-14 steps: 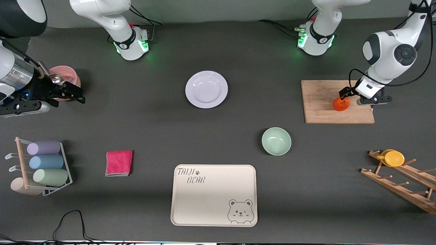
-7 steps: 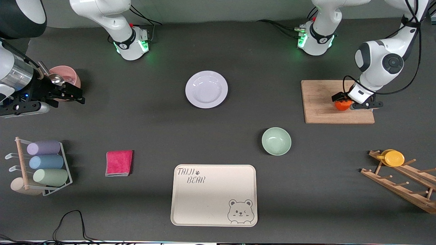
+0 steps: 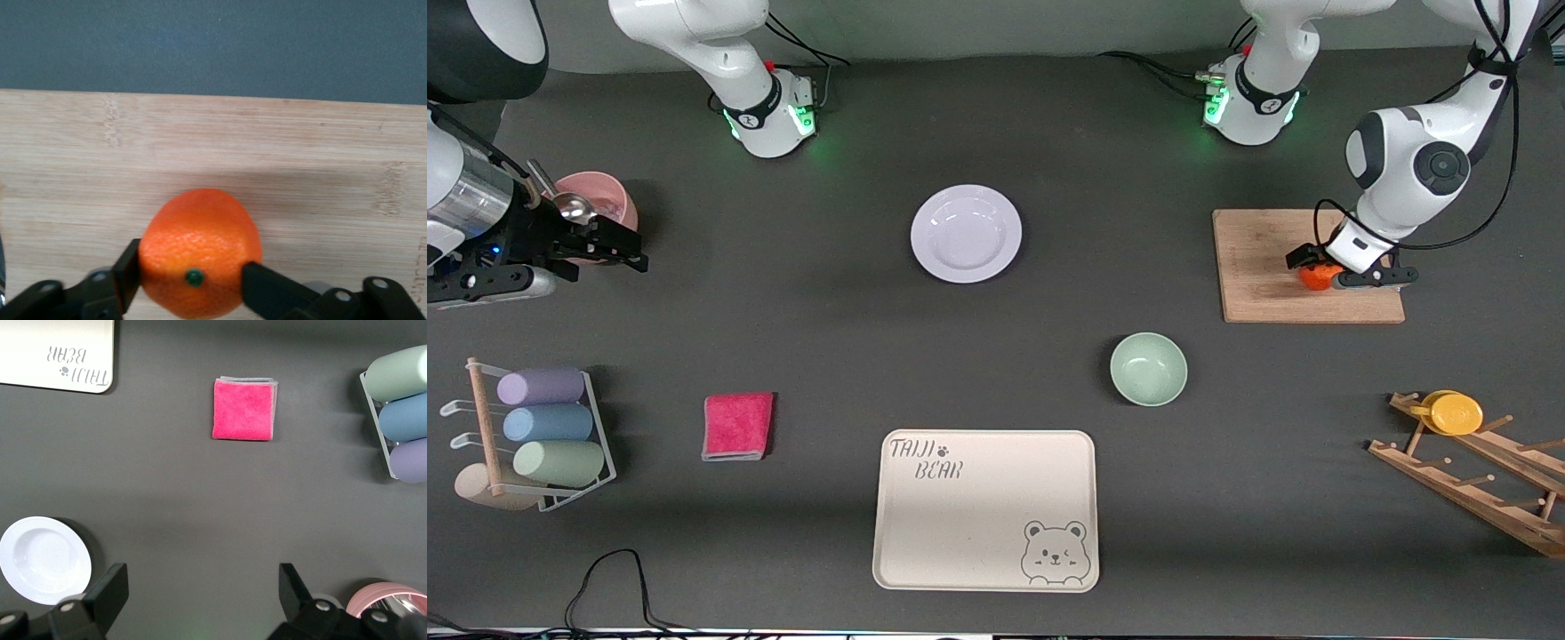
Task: Place orange and plate with both arms
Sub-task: 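Close the left gripper around the orange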
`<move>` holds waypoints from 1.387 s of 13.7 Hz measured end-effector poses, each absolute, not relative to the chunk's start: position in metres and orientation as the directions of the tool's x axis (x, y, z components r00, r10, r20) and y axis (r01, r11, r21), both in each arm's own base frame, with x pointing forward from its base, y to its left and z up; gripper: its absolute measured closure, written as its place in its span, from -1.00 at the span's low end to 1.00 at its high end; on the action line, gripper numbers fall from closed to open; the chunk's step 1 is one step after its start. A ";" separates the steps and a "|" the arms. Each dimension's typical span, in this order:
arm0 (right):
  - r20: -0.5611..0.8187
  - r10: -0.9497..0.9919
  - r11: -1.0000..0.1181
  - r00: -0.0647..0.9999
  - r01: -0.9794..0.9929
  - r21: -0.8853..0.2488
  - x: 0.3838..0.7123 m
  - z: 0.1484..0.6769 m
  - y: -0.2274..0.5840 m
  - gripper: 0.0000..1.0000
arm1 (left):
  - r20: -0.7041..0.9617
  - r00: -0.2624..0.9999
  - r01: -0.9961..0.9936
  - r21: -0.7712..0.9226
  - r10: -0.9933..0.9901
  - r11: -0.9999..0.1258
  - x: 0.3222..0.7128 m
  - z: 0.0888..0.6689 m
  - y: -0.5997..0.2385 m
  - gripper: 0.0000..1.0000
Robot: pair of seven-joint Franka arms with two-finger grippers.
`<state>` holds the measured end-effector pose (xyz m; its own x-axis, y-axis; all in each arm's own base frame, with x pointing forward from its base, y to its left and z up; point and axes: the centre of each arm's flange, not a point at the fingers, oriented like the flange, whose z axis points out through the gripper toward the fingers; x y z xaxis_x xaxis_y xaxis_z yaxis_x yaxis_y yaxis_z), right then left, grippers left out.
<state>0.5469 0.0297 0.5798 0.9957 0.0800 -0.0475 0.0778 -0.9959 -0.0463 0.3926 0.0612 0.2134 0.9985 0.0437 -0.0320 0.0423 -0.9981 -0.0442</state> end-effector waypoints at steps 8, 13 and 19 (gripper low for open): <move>-0.048 0.078 -0.996 0.996 0.075 -0.047 0.547 0.580 0.027 -1.00 | -0.021 0.999 0.037 -0.045 0.038 -0.998 0.396 0.217 0.059 0.17; -0.050 0.076 -0.996 0.996 0.074 -0.048 0.548 0.578 0.026 -1.00 | -0.050 0.998 0.031 -0.045 0.033 -0.999 0.397 0.217 0.057 -0.95; -0.051 0.075 -0.996 0.996 0.072 -0.048 0.548 0.578 0.025 -1.00 | -0.129 0.990 0.055 -0.011 0.056 -0.998 0.422 0.253 0.045 -1.00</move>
<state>0.5480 0.0251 0.5780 0.9959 0.0748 -0.0505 0.0724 -0.9962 -0.0480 0.4224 0.0446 0.2534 0.9900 0.0559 -0.1293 0.0549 -0.9984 -0.0114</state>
